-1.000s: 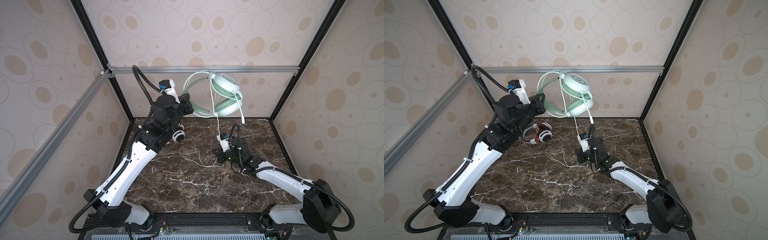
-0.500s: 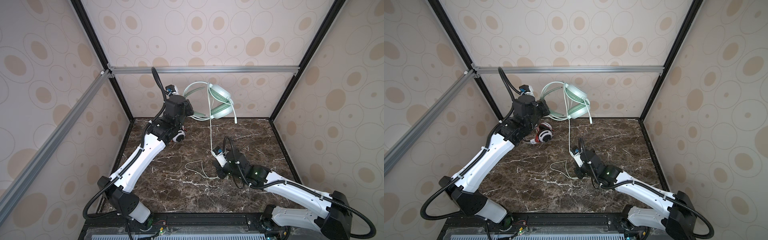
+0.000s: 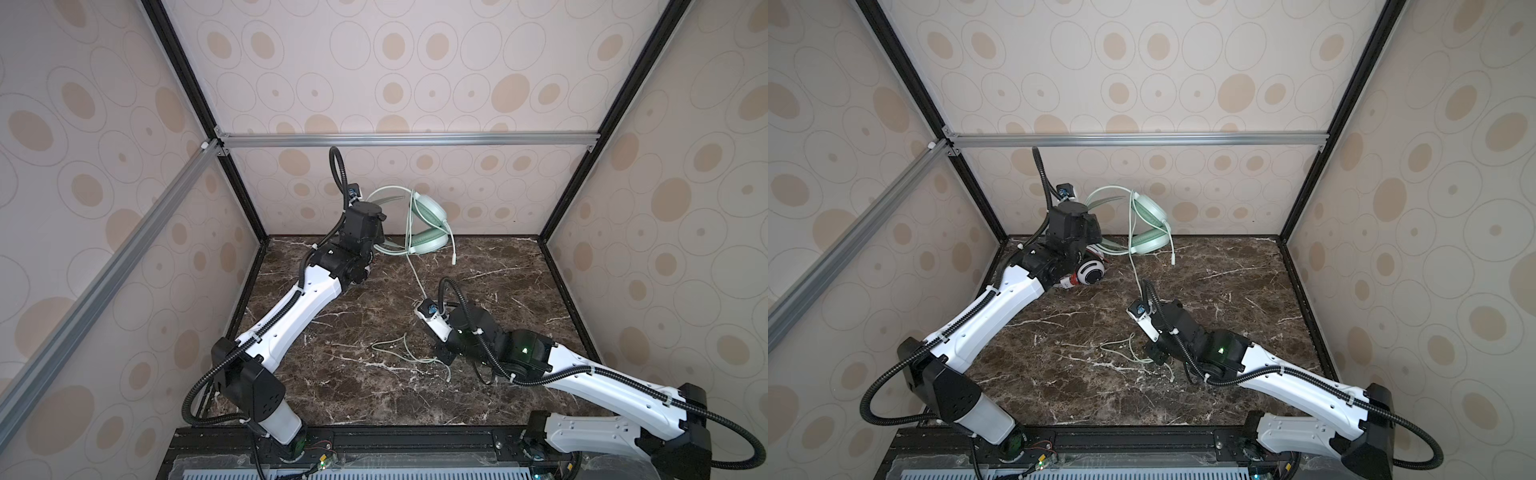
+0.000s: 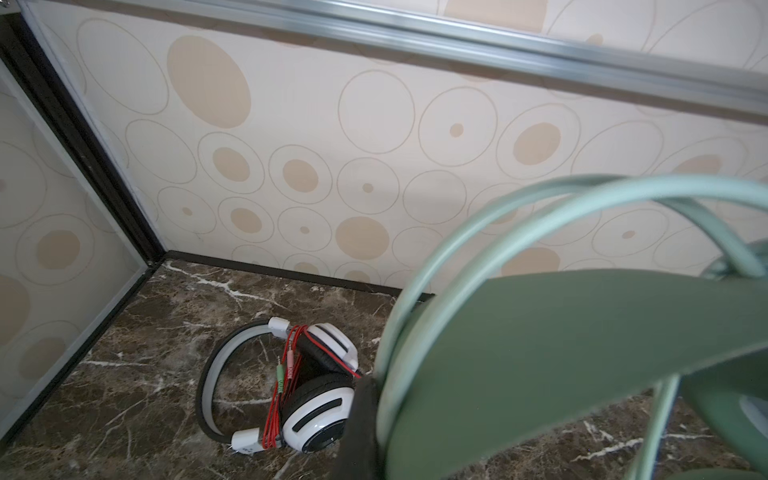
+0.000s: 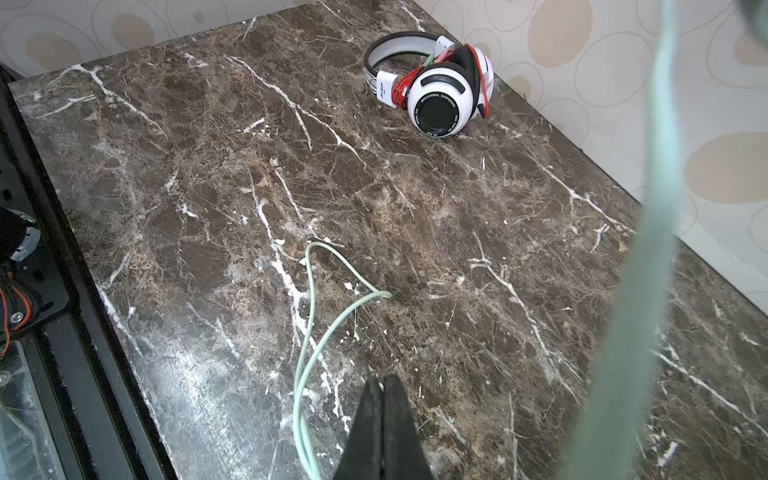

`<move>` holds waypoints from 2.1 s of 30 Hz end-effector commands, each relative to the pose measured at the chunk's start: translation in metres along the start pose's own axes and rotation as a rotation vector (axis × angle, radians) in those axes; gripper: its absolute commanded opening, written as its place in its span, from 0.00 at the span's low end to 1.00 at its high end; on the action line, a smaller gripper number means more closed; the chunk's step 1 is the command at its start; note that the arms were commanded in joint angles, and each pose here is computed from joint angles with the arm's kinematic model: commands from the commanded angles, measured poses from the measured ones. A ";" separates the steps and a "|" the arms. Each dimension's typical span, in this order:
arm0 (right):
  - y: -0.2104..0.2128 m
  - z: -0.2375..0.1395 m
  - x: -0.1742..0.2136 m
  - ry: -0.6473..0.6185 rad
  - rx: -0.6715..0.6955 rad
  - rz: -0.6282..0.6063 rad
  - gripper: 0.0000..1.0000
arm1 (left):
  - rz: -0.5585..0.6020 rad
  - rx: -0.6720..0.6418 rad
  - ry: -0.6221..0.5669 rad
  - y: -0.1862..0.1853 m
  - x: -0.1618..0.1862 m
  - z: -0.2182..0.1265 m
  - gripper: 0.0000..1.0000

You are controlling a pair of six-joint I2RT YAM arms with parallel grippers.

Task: Wrap the headphones
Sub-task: 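Wrap the green cable around the headset held by the left gripper with the right gripper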

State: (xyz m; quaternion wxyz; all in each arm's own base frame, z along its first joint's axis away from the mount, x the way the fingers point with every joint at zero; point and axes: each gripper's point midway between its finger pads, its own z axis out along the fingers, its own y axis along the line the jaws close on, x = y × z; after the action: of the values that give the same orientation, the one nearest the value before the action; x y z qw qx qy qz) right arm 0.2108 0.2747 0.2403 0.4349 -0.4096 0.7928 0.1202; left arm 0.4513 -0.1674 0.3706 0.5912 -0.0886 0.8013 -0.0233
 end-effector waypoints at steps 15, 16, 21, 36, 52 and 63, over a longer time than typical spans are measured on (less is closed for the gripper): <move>-0.033 -0.023 -0.045 0.036 0.165 -0.243 0.00 | 0.327 -0.047 -0.064 0.004 0.017 -0.036 0.00; -0.035 -0.023 -0.046 0.036 0.173 -0.250 0.00 | 0.343 -0.044 -0.056 0.006 0.021 -0.037 0.00; -0.043 -0.025 -0.055 0.023 0.198 -0.247 0.00 | 0.418 -0.009 -0.029 0.007 0.038 -0.047 0.00; -0.064 -0.040 -0.088 -0.028 0.238 -0.235 0.00 | 0.690 0.146 0.046 -0.001 0.089 -0.076 0.00; -0.124 -0.029 -0.079 0.013 0.335 -0.019 0.07 | 0.635 0.425 0.097 -0.026 0.106 -0.106 0.00; -0.148 -0.016 -0.058 0.022 0.351 0.090 0.11 | 0.594 0.459 0.082 -0.029 0.094 -0.116 0.00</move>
State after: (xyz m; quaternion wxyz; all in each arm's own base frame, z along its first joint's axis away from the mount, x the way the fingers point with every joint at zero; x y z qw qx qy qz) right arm 0.3246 0.2065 0.3089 0.4597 -0.3191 0.8286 -0.0180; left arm 0.3247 -0.2196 0.2974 0.5283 0.2883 0.7985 -0.0091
